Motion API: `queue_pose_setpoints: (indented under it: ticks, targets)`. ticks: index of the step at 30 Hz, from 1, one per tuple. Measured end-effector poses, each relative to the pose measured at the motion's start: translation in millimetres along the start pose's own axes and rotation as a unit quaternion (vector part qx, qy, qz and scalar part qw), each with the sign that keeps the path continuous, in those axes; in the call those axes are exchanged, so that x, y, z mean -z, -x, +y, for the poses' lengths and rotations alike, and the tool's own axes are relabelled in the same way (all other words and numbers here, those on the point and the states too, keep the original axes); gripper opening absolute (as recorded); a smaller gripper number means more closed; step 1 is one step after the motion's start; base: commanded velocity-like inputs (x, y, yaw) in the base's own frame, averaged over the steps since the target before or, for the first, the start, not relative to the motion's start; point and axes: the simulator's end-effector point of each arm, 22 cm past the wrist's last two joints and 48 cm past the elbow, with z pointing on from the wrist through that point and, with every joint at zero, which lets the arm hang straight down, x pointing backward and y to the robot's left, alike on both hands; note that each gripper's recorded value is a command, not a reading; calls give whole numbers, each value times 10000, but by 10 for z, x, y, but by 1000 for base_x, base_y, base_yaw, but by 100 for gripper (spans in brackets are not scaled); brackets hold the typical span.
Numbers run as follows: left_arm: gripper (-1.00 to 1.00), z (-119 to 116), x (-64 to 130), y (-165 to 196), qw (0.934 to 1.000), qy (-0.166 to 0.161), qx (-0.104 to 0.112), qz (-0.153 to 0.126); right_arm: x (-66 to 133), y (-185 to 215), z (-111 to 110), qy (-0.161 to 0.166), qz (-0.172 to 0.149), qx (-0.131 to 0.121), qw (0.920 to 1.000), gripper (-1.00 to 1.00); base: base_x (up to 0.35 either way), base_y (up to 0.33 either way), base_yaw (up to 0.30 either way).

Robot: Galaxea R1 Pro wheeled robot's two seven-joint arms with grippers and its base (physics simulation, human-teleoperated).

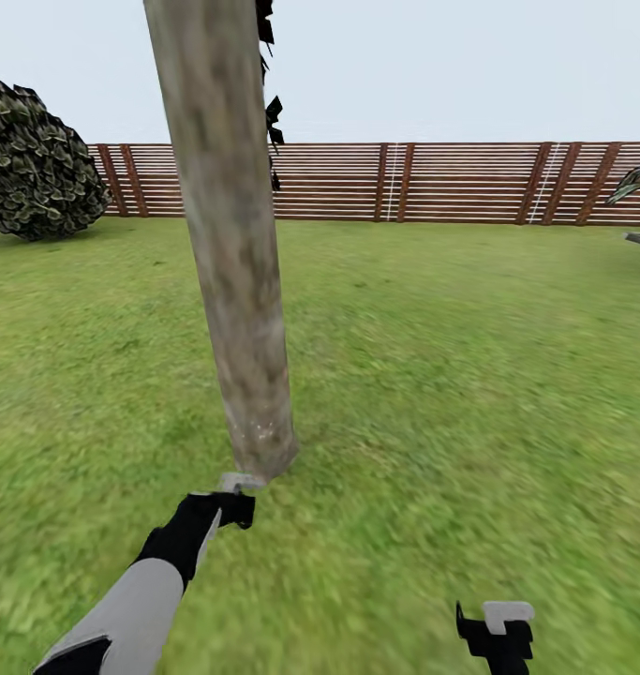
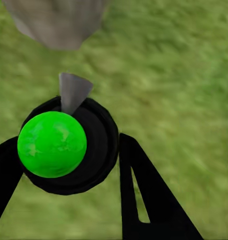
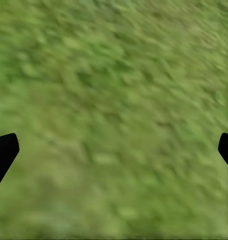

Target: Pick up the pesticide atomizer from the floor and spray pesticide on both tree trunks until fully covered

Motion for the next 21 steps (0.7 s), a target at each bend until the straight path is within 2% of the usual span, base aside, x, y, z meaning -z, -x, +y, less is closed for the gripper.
queue_pose_setpoints:
  ticks: [2, 4, 5, 8, 10, 13, 16, 18, 20, 21]
  targets:
    - [-100, -221, 22, 158, 9997, -114, -183, -131, 1, 2, -1, -1, -2, -1, 10000, 100, -69, 0, 0]
    - [-100, -212, 69, 307, 9989, -56, -388, -251, 1, 3, -1, 1, -3, 2, 10000, 100, -19, 0, 0]
    - [-100, -94, 119, 387, 9987, 65, -440, -256, 1, 4, 0, 1, -4, 3, 10000, 100, -6, 0, 0]
    - [-100, 563, 299, 523, 9981, 482, -366, -138, 1, 4, 1, 3, -4, 3, 10000, 100, -2, 0, 0]
    - [-100, 541, 346, 625, 9990, 268, -333, -120, 2, 3, 2, 2, -3, 2, 10000, 100, 0, 0, 0]
    - [-100, 167, 368, 800, 9997, -64, -237, -41, 2, 3, -1, 0, -4, 1, 10000, 100, 0, 0, 0]
    - [-100, 84, 435, 1025, 9997, -111, -223, -72, 2, 4, -1, 1, -5, 2, 10000, 100, 0, 0, 0]
    - [-100, 156, 469, 1119, 9997, -54, -221, -115, 1, 3, 0, 1, -4, 3, 10000, 100, 0, 0, 0]
    - [-100, 450, 532, 1189, 9995, 170, -225, -143, 1, 4, 0, 2, -4, 4, 10000, 100, 0, 0, 0]
    - [-100, 735, 602, 1148, 9999, 155, 30, -52, 2, 2, -2, 0, -3, 1, 10000, 100, 0, 0, 0]
